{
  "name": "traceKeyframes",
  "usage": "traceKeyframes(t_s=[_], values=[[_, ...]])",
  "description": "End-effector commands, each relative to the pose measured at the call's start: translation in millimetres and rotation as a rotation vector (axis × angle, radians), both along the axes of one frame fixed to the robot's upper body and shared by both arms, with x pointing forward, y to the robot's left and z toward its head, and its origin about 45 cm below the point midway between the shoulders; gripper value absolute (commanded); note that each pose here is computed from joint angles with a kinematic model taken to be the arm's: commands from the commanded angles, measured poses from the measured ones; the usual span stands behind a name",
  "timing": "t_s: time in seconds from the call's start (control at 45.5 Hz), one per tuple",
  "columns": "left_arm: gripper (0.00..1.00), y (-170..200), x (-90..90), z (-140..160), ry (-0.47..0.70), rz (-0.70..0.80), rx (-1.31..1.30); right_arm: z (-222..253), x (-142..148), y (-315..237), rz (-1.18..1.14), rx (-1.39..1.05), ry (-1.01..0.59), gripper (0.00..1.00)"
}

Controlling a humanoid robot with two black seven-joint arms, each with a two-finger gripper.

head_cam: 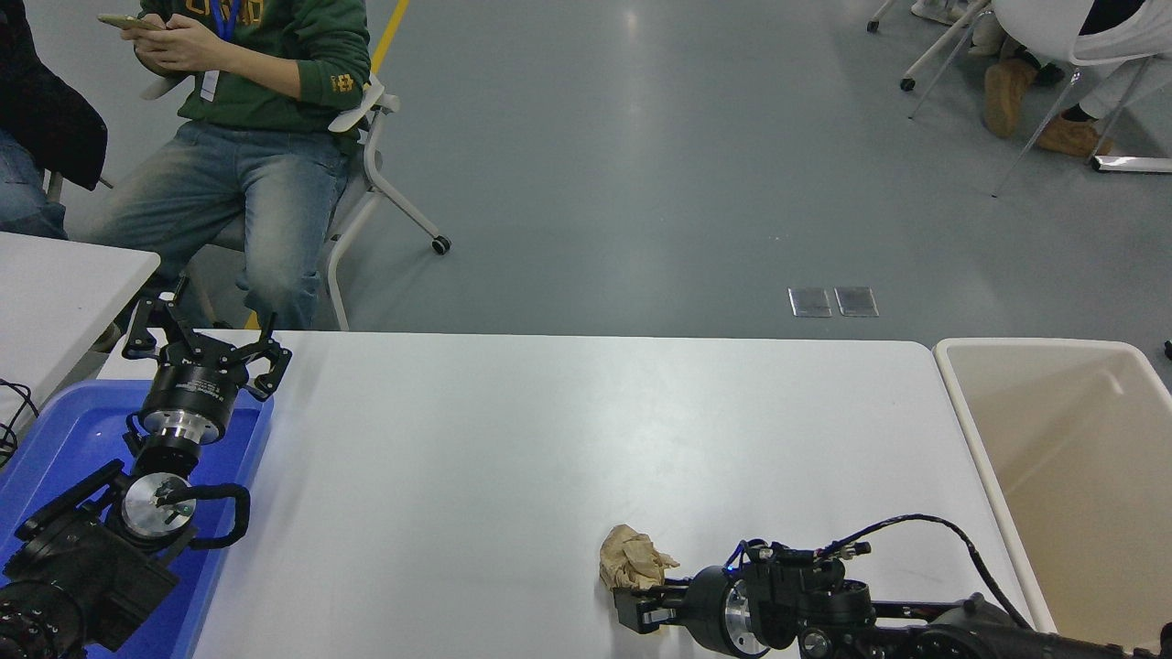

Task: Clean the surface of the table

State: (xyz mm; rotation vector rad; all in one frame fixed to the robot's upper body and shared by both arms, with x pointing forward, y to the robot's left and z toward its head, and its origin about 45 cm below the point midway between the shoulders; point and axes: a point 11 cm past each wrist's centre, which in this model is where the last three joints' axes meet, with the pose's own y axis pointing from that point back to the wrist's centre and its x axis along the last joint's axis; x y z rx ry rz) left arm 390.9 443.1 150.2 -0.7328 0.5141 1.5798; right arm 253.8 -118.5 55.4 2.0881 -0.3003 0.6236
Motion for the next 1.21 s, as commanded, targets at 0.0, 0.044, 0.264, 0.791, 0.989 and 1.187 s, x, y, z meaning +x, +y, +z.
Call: traceKeyframes(t_s=[0.0, 0.044, 0.264, 0.791, 0.989, 1.187], values=[[1.00, -0.1, 0.2, 0.3, -0.001, 0.000, 0.000, 4.9, 5.5, 1.7, -0.024, 0.055, 0.036, 0.00], [1.00, 0.1, -0.3, -0.3, 0.001, 0.000, 0.000, 7.7, 8.0, 1.9, -0.033, 0.069, 0.040, 0.00], [1.00, -0.1, 0.2, 0.3, -0.001, 0.000, 0.000, 36.2, 25.9, -5.5, -0.086, 0.139, 0.108, 0.00], [1.00, 0.1, -0.3, -0.3, 0.001, 0.000, 0.000, 99.9, 30.8, -28.7, -0.065, 0.237, 0.176, 0.00], [1.00, 0.1, -0.3, -0.3, 0.001, 0.000, 0.000, 118.8, 44.2, -42.3, -0.101, 0.262, 0.146, 0.00], [1.00, 0.1, -0.3, -0.3, 0.001, 0.000, 0.000, 143.7, 55.0, -53.3, -0.098, 0.318, 0.097, 0.00]])
